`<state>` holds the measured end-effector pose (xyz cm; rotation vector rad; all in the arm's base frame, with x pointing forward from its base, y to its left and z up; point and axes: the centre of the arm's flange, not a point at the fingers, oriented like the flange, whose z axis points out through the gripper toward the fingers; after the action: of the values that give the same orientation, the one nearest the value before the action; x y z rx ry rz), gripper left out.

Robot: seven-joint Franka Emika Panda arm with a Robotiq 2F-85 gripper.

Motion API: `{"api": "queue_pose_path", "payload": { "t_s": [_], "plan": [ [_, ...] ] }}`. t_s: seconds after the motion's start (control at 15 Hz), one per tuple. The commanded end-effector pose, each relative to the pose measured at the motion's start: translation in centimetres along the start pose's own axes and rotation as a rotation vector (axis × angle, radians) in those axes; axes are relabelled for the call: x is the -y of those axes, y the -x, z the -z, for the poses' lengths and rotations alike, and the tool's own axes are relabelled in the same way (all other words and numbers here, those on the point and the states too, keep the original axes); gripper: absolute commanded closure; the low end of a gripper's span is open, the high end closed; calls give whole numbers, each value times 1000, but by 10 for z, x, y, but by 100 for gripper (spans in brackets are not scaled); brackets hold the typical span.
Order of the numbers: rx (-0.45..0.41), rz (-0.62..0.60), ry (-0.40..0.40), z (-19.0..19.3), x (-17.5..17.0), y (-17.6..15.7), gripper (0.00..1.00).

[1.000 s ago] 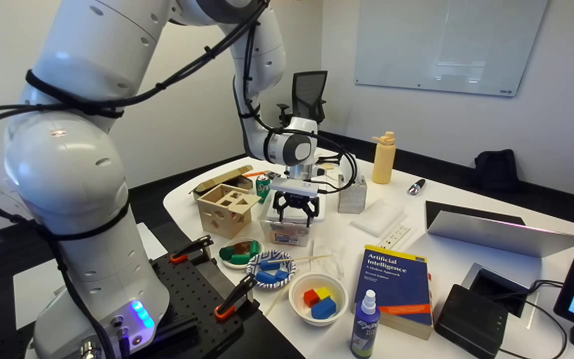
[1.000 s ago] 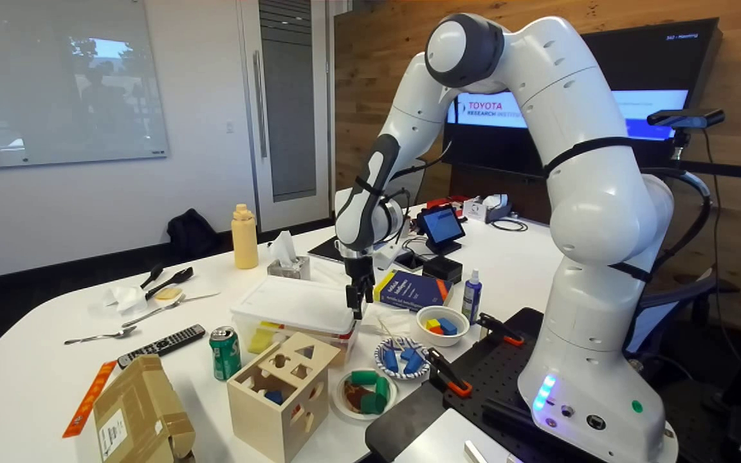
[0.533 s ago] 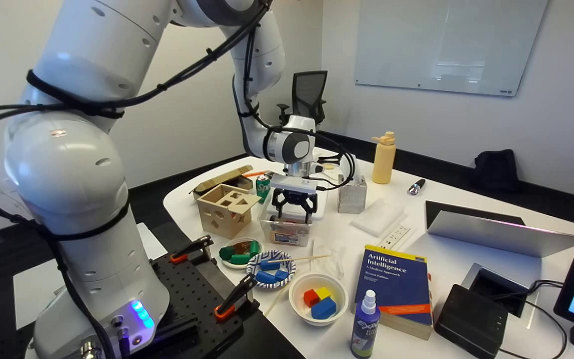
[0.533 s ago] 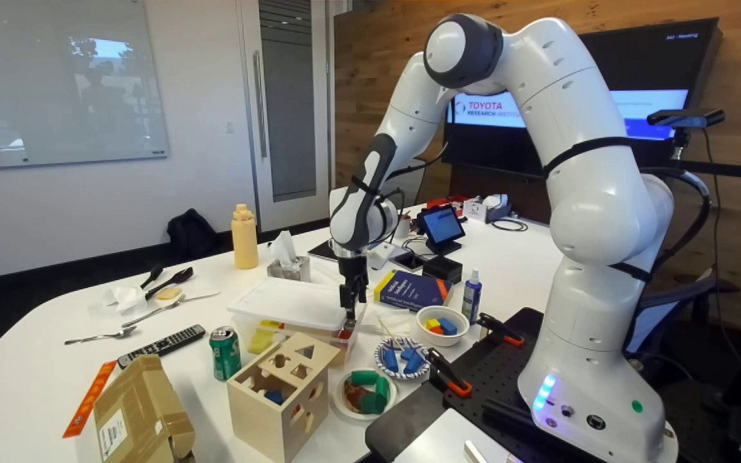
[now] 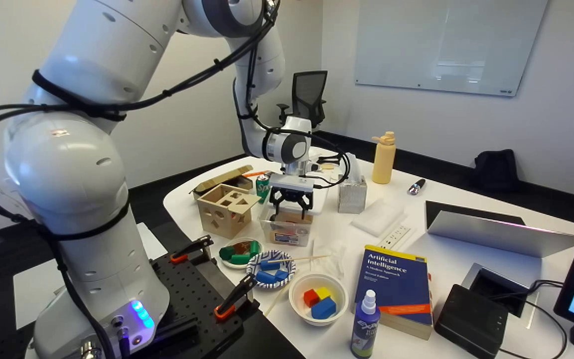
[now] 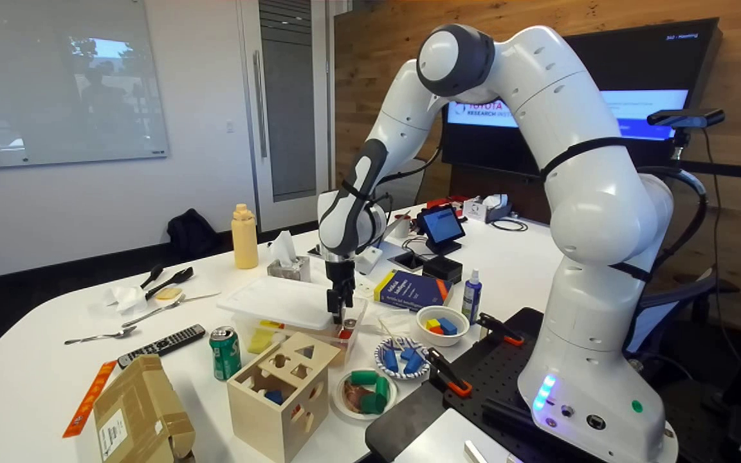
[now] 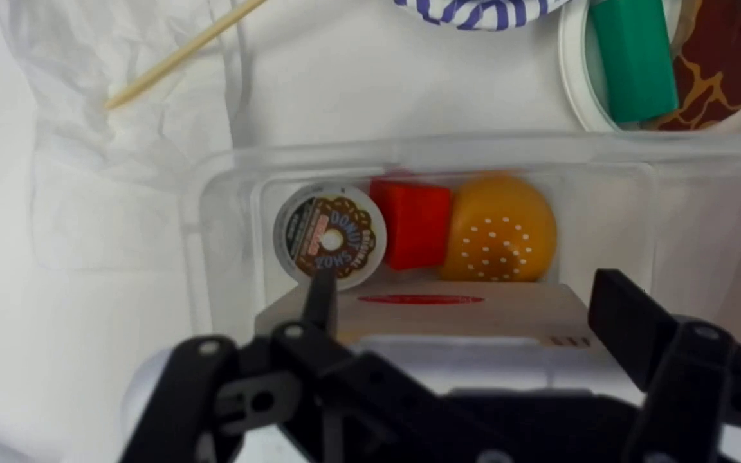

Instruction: Push the lid on the container

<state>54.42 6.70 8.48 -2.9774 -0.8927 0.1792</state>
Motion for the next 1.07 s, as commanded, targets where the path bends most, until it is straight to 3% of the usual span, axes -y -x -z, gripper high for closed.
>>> {"api": "queue_pose_path", "payload": {
  "t_s": [0.0, 1.0],
  "plan": [
    [-12, 40, 11, 1, -1, -19, 0],
    [-86, 140, -2, 18, 17, -65, 0]
  ]
}}
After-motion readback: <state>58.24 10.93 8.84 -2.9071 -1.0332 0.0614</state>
